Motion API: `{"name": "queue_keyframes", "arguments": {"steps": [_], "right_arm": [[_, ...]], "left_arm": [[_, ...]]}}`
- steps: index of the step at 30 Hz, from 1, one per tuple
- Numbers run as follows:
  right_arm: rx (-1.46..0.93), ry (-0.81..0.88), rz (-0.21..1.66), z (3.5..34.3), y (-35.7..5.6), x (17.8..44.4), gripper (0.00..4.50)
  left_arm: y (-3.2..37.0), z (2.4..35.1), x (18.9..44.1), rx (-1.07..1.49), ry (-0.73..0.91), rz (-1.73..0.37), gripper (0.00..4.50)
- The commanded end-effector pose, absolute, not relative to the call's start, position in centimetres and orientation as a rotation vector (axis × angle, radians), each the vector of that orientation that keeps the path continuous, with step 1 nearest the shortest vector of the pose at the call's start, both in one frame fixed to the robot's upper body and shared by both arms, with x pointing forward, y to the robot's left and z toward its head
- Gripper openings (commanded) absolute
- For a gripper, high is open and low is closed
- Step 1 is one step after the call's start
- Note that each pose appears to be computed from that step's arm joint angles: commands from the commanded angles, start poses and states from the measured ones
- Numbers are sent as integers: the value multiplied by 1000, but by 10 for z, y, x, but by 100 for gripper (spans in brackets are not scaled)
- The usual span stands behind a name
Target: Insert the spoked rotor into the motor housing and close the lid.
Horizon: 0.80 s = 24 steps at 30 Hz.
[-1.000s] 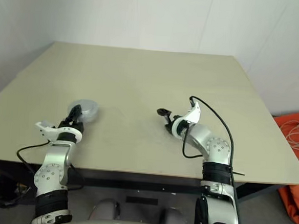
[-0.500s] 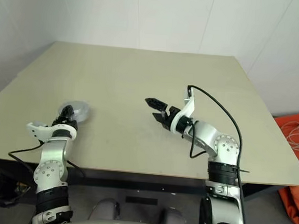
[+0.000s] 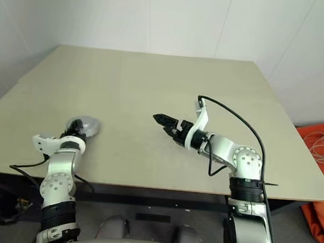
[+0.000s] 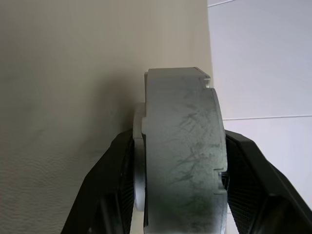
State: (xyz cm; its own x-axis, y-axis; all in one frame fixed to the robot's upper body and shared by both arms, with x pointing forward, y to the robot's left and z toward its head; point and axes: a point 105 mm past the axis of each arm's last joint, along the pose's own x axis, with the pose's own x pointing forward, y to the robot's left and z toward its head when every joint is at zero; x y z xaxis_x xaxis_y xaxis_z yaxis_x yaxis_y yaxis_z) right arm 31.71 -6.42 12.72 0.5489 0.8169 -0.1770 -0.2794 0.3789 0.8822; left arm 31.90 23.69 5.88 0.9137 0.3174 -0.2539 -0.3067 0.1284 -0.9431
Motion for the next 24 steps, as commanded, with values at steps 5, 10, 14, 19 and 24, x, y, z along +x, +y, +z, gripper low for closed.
{"name": "queue_keyframes", "arguments": {"steps": [5,10,14,19,24], "right_arm": [[898,644,808,137,-65,317,450],[895,643,809,136,-65,317,450],[891,646,809,135,-65,316,450],[883,652,822,134,-65,314,450],[880,651,828,136,-66,314,450]], "left_arm": [[221,43,314,-1392,74,501,211],[214,35,305,-1382,145,504,283],[210,30,294,-1369,205,513,401],[215,20,278,-1333,275,561,448],[216,10,258,-1302,371,569,448]]}}
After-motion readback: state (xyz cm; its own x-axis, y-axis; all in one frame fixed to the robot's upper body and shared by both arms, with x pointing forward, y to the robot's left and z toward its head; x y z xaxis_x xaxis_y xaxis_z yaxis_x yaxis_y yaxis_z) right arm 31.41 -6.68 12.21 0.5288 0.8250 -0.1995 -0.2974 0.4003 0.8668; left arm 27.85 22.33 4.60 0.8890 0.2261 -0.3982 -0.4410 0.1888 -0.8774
